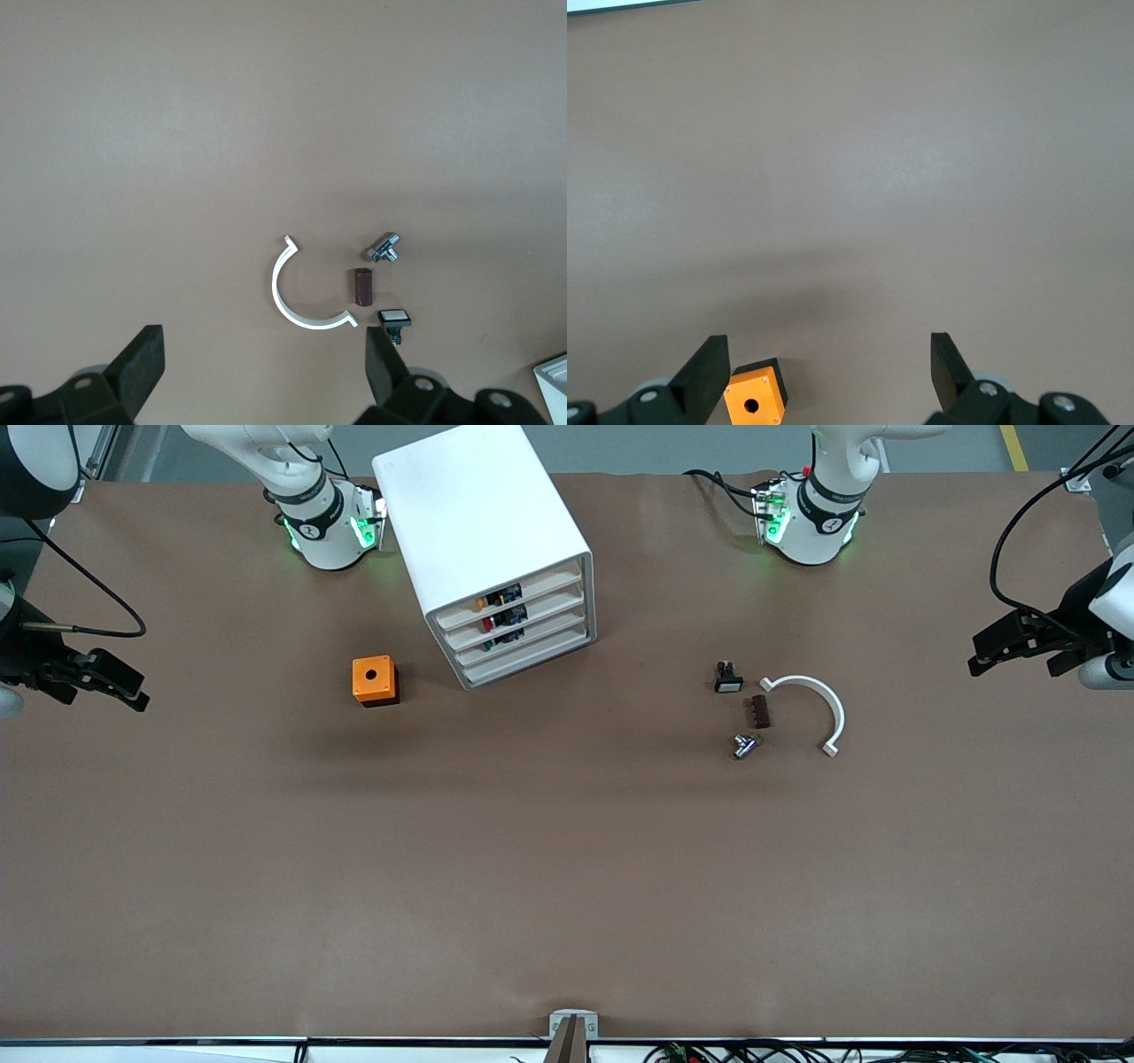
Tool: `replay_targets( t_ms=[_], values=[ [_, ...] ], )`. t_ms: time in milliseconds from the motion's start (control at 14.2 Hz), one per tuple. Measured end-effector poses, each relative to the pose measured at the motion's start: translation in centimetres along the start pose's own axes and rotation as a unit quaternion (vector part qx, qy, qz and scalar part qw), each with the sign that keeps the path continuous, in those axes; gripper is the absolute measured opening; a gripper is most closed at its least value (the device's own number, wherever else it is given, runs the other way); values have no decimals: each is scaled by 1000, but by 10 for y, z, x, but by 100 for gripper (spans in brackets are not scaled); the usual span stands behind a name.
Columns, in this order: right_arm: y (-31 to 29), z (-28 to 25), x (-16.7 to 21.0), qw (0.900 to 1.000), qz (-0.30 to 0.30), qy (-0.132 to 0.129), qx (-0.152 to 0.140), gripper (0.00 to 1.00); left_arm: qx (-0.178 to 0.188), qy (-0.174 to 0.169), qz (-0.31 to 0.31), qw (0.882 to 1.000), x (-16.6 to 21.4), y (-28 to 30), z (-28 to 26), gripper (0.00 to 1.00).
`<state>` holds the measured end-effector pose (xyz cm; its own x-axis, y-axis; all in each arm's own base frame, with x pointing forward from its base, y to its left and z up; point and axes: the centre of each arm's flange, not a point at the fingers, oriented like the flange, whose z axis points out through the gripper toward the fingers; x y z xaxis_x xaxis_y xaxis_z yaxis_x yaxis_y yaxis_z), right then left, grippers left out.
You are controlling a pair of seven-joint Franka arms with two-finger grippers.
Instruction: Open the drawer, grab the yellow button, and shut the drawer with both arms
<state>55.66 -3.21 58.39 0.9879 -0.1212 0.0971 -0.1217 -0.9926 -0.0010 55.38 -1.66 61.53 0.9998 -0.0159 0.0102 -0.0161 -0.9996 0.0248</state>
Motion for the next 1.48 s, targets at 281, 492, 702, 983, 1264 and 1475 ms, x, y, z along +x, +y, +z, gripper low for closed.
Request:
replay_targets(
  t_ms=[281,492,702,983,1264,1475],
  values=[
    [1,0,0,1000,0,-2,0,100,0,0,1,1000,0,1,0,100],
    [1,0,0,1000,1,-2,0,100,0,-16,-1,1000,-1,0,6,100],
    [4,0,0,1000,4,-3,0,100,2,-50,-5,999,4,-1,28,100],
    [6,1,0,1000,5,-4,-1,100,5,-102,2,995,23,9,85,100],
    [6,1,0,1000,5,-4,-1,100,14,-143,4,990,30,46,133,100],
    [7,1,0,1000,5,-4,-1,100,31,-170,-14,985,25,91,154,100]
  ],
)
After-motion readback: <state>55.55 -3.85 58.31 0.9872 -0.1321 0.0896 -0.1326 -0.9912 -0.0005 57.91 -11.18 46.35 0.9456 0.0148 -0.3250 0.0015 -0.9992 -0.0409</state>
